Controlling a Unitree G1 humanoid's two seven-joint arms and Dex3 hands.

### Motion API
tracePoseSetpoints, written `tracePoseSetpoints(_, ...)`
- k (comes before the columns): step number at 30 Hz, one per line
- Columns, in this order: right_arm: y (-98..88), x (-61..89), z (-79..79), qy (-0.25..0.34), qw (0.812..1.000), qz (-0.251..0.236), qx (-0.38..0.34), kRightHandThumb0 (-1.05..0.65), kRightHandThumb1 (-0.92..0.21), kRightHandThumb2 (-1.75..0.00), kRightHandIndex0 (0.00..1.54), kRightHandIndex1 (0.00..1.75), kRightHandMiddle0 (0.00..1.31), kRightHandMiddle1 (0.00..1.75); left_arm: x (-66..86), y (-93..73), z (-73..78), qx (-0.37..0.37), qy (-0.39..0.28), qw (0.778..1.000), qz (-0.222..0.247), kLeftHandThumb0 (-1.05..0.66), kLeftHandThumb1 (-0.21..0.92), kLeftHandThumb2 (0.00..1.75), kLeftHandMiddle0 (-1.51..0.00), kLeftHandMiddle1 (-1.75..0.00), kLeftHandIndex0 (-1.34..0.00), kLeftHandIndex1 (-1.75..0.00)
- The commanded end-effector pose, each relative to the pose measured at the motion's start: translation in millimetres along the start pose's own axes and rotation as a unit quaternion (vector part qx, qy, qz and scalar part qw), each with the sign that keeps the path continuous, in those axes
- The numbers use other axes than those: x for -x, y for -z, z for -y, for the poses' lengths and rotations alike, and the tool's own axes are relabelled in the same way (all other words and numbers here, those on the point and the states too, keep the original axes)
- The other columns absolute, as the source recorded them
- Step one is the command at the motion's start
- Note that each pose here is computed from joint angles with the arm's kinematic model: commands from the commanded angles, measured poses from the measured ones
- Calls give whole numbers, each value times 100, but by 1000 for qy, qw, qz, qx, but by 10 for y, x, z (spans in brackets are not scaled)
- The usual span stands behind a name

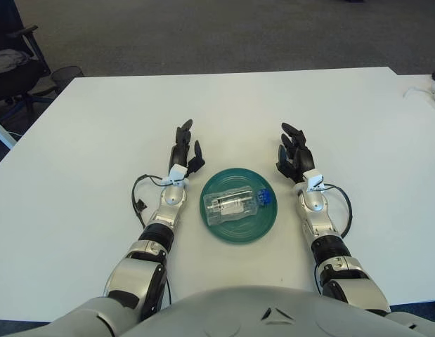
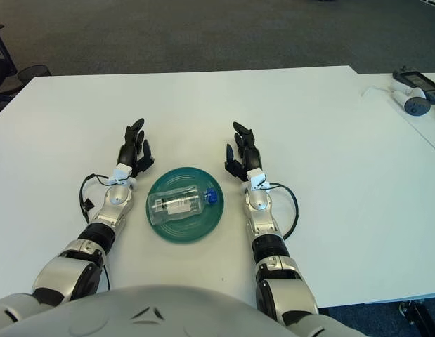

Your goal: Put the bottle into the plate.

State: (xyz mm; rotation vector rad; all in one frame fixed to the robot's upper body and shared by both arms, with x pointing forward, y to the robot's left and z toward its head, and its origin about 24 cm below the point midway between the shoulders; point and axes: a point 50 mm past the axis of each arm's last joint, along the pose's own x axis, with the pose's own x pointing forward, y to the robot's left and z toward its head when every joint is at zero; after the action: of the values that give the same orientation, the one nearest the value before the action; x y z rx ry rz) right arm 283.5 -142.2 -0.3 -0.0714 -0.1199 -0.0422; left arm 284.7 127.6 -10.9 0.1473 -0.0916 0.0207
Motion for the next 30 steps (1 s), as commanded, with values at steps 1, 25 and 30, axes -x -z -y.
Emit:
tracePoseSetpoints(1,273,233,42,20,998,-53,3,-69,-92,-79,23,2,0,54,525,516,-79,-21,4,992,-125,-80,92,98,-31,-3,0,-64)
tracePoseSetpoints(25,347,298,76,43,998,-51,-2,-66,-92,-79,24,2,0,59,500,513,-70,-24,9,992,-124,-80,92,99,-30,-1,0,-65)
tracePoseSetpoints(30,342,307,61,42,998,-50,-5,-65,-92,-78,24,1,0,58,502,519,-75,-24,8,992,-126,-81,92,98,-29,-1,0,-65)
